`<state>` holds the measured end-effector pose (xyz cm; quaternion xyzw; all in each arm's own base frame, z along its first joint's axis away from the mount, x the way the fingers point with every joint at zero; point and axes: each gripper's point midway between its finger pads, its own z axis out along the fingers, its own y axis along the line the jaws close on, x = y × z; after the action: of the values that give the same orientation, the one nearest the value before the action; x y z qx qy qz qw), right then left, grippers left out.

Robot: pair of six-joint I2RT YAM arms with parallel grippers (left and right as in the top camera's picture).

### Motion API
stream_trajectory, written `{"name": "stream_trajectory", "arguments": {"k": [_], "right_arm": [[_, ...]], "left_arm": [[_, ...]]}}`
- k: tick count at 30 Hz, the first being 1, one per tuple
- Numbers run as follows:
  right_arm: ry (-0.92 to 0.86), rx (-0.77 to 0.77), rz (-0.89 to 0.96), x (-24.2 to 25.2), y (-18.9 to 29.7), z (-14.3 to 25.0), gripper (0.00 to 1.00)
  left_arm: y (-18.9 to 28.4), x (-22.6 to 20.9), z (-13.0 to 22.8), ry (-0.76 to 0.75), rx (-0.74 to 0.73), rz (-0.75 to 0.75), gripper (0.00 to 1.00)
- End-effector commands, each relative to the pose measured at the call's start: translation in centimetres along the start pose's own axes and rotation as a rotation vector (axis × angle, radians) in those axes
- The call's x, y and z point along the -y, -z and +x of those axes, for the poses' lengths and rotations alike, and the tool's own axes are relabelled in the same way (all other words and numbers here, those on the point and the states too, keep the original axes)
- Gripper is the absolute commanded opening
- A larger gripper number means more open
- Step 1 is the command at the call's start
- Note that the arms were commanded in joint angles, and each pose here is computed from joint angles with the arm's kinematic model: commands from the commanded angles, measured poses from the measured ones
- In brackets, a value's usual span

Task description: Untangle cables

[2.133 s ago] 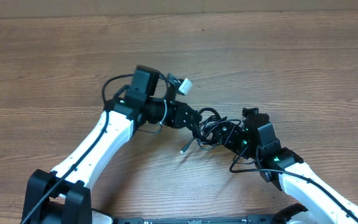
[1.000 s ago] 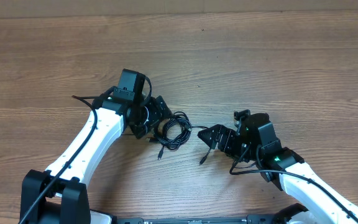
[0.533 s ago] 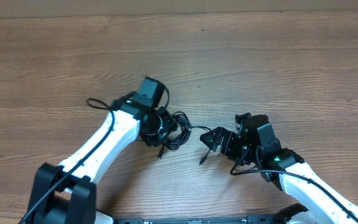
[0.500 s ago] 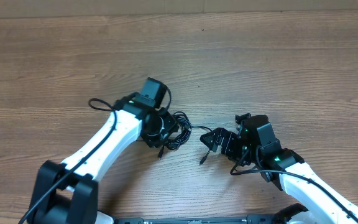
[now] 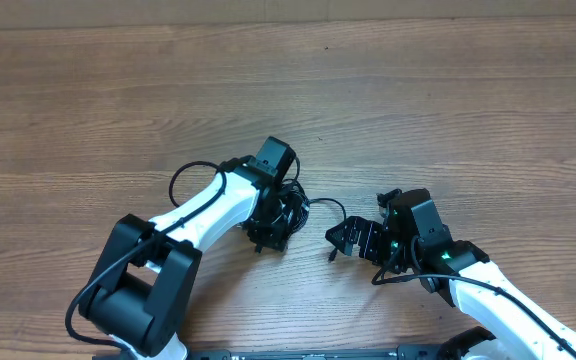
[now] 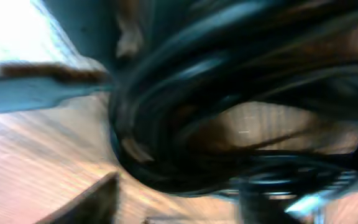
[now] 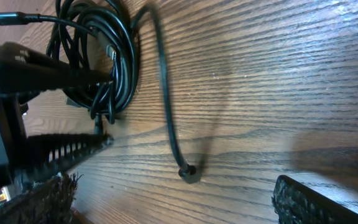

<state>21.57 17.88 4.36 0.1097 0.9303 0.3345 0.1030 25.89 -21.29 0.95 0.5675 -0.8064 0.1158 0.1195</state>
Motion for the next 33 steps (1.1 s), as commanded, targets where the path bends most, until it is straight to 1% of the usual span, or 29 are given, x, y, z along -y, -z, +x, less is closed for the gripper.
{"name": "stream_trajectory", "arguments": {"k": [1,2,3,4,7,10,11,14,16,18,20,21,22,23,24,25,27,28,29,31,32,33], "right_arm": [[0.013,0.01,0.032,0.8,-0.1,-0.1,1.0],[0.012,0.011,0.035,0.9,-0.1,-0.1,1.0],[0.011,0.013,0.038,0.9,-0.1,-0.1,1.0],[0.011,0.014,0.04,1.0,-0.1,-0.1,1.0],[0.011,0.032,0.057,1.2,-0.1,-0.4,1.0],[0.011,0.037,0.063,1.3,-0.1,-0.5,1.0],[0.011,0.037,0.064,1.4,-0.1,-0.5,1.0],[0.011,0.045,0.071,1.5,0.0,-0.7,1.0],[0.011,0.05,0.076,1.6,0.0,-0.8,1.0],[0.011,0.055,0.082,1.7,0.0,-0.8,1.0],[0.012,0.058,0.084,1.7,0.0,-0.9,1.0],[0.011,0.058,0.084,1.7,0.0,-0.9,1.0],[0.011,0.059,0.085,1.7,0.0,-0.9,1.0],[0.011,0.061,0.087,1.8,0.0,-0.9,1.0],[0.011,0.062,0.088,1.8,0.0,-1.0,1.0],[0.011,0.063,0.089,1.8,0.0,-1.0,1.0],[0.011,0.063,0.089,1.8,0.0,-1.0,1.0],[0.012,0.063,0.089,1.8,0.0,-1.0,1.0],[0.012,0.063,0.089,1.8,0.0,-1.0,1.0],[0.012,0.063,0.089,1.8,0.0,-1.0,1.0],[0.012,0.063,0.089,1.8,0.0,-1.0,1.0],[0.012,0.063,0.09,1.8,0.0,-1.0,1.0]], "left_arm": [[-1.7,-0.3,-1.0,0.056,0.049,-0.038,0.26],[-1.6,-0.3,-1.4,0.03,0.072,-0.033,0.14],[-1.6,-0.2,-1.7,0.006,0.089,-0.03,0.06],[-1.6,-0.1,-1.9,-0.021,0.102,-0.028,0.04],[-1.5,0.1,-2.7,-0.124,0.144,-0.026,0.04],[-1.2,0.9,-3.4,-0.331,0.185,-0.015,0.04],[-1.0,1.7,-3.4,-0.467,0.19,0.0,0.04],[-0.4,3.1,-3.3,-0.707,0.202,0.019,0.04],[0.3,4.2,-3.2,-0.816,0.21,0.033,0.04],[1.2,4.8,-3.0,-0.864,0.215,0.033,0.04],[2.5,5.1,-2.6,-0.869,0.211,0.016,0.06],[3.0,5.2,-2.4,-0.866,0.208,0.007,0.2],[3.2,5.2,-2.3,-0.86,0.207,0.005,0.4],[3.3,5.3,-2.0,-0.841,0.196,0.012,0.69],[3.3,5.2,-1.8,-0.814,0.182,0.017,0.73],[3.2,5.2,-1.7,-0.778,0.174,0.02,0.72],[3.2,5.1,-1.6,-0.702,0.167,0.021,0.59],[3.1,4.8,-1.5,-0.646,0.155,0.018,0.57],[3.1,4.4,-1.3,-0.55,0.137,0.011,0.57],[3.0,3.8,-0.8,-0.412,0.101,0.001,0.57],[2.8,3.5,-0.5,-0.344,0.082,-0.004,0.61],[2.6,3.2,0.0,-0.251,0.067,-0.009,0.7]]}}
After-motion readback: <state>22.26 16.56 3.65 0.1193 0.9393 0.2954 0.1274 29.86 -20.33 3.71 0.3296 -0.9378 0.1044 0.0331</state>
